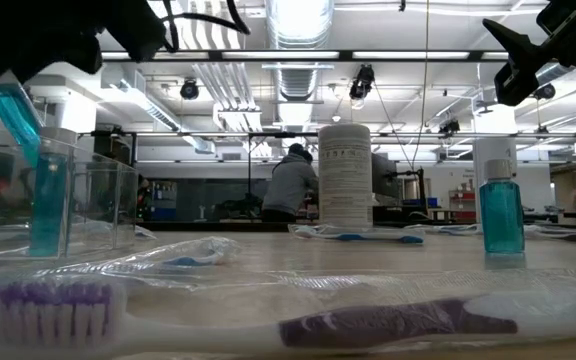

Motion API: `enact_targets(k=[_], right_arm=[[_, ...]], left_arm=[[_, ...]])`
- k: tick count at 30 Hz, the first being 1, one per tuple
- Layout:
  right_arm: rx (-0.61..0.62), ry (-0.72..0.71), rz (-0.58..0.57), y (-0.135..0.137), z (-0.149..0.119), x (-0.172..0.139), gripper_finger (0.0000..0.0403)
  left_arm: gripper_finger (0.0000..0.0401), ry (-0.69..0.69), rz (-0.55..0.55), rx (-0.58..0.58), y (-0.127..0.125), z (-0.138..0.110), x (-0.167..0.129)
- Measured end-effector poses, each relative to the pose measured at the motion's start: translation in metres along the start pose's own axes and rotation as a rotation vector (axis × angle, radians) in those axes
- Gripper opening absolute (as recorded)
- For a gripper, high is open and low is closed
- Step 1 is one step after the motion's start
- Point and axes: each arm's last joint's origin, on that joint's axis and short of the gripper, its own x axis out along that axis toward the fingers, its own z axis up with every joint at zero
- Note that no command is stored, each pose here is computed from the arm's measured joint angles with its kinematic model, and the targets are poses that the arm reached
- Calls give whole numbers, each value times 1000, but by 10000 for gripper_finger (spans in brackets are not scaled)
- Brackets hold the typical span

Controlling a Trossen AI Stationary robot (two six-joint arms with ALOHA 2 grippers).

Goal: Pick & Place toothbrushing station
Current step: Put the blue mouthwash bottle into the transparent organizer

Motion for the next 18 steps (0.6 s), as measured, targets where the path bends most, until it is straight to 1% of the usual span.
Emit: enact_targets(k=[6,11,18], right_arm=[[0,0,0,0,0,0,206],[0,-1,0,0,0,0,206],[0,0,0,0,0,0,206]], left_arm=[[116,54,-18,-18,-3,7,6],[137,64,-20,-24,-3,8,7],[143,63,-21,-35,-2,8,7]])
